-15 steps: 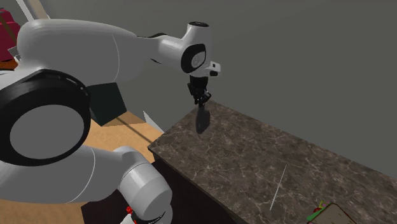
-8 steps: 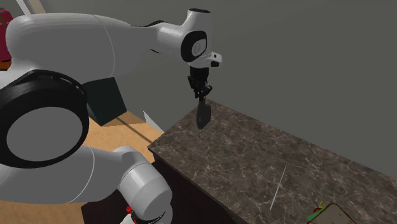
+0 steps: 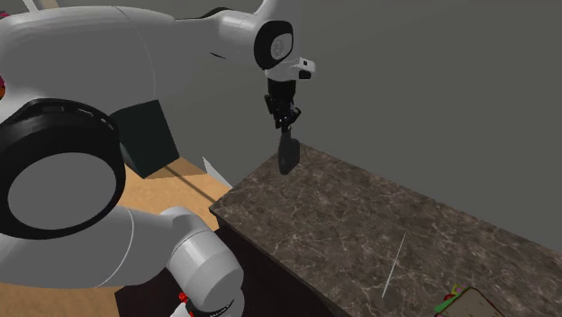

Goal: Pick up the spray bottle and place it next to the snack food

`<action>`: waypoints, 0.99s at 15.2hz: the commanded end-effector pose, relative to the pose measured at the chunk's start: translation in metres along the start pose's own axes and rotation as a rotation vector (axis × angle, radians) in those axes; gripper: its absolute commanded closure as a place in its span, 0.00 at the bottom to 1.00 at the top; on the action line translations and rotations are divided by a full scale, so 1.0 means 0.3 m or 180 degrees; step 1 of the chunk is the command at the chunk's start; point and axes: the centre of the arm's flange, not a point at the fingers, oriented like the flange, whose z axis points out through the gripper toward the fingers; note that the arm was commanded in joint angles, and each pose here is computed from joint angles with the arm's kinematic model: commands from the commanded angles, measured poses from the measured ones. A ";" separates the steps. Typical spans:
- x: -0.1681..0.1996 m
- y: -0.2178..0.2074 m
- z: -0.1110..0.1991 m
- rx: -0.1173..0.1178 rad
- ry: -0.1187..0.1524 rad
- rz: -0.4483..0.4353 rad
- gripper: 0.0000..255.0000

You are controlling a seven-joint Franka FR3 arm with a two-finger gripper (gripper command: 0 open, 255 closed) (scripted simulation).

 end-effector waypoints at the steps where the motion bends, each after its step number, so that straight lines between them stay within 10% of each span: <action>1: 0.006 -0.006 -0.038 0.0000 -0.0001 0.0000 1.00; 15: 0.018 -0.021 -0.284 0.0000 -0.0001 0.0000 1.00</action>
